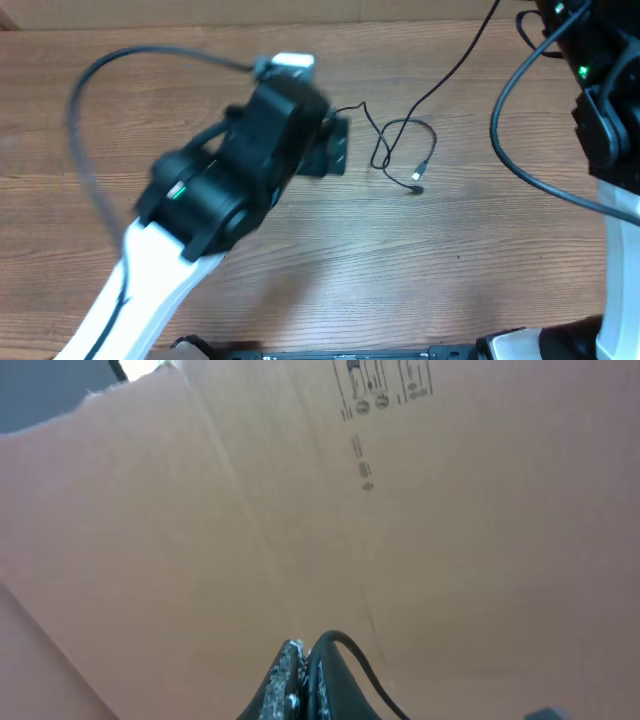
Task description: Untangle cables
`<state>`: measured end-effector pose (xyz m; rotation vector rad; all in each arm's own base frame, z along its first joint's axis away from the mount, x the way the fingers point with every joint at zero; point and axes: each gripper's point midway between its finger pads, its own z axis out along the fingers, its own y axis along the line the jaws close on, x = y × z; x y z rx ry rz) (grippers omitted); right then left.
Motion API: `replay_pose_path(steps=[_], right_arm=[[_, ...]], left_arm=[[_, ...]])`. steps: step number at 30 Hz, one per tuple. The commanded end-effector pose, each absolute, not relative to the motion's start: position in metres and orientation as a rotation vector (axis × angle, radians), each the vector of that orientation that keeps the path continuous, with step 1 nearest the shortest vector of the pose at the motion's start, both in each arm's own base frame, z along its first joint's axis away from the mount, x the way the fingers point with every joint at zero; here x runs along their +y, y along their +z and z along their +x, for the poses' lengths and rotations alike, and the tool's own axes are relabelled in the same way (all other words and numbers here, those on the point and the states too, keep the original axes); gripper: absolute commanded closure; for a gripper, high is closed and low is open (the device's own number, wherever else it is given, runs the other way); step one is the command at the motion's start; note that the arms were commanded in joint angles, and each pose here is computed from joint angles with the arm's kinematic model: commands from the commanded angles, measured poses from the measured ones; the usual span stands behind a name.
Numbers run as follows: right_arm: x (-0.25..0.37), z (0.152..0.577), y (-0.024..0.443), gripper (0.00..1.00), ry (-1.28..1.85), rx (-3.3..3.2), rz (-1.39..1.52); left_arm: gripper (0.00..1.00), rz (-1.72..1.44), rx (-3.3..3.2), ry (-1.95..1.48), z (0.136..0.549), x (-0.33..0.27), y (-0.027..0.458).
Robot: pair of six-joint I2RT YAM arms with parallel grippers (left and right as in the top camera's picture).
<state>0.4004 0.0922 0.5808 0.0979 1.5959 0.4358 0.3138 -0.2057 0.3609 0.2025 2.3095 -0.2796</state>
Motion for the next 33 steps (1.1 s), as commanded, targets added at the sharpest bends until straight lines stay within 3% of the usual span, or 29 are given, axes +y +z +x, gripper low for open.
replay_pose_path(steps=[1,10,15,20,26,30,33], right_arm=[[0.074,0.363,0.621,0.96,0.449,1.477,0.170],[0.053,0.354,0.633,0.96,0.388,1.420,0.257],[0.054,0.353,0.637,0.96,0.487,1.394,0.330],[0.056,0.352,0.642,0.96,0.537,1.372,0.352],[0.055,0.350,0.652,0.96,0.557,1.329,0.354],[0.054,0.349,0.657,0.96,0.590,1.301,0.382],[0.043,0.348,0.663,0.96,0.560,1.260,0.421]], left_arm=[[0.00,0.520,2.295,-0.531,0.315,-0.260,0.351],[0.00,0.829,2.151,-0.744,0.315,-0.310,0.351],[0.00,0.869,2.177,-0.731,0.317,-0.313,0.337],[0.08,0.943,2.197,-0.805,0.314,-0.327,0.321],[0.07,0.979,2.220,-0.879,0.317,-0.342,0.303],[0.23,0.992,2.219,-0.909,0.321,-0.351,0.295],[0.22,0.990,2.252,-0.894,0.323,-0.350,0.286]])
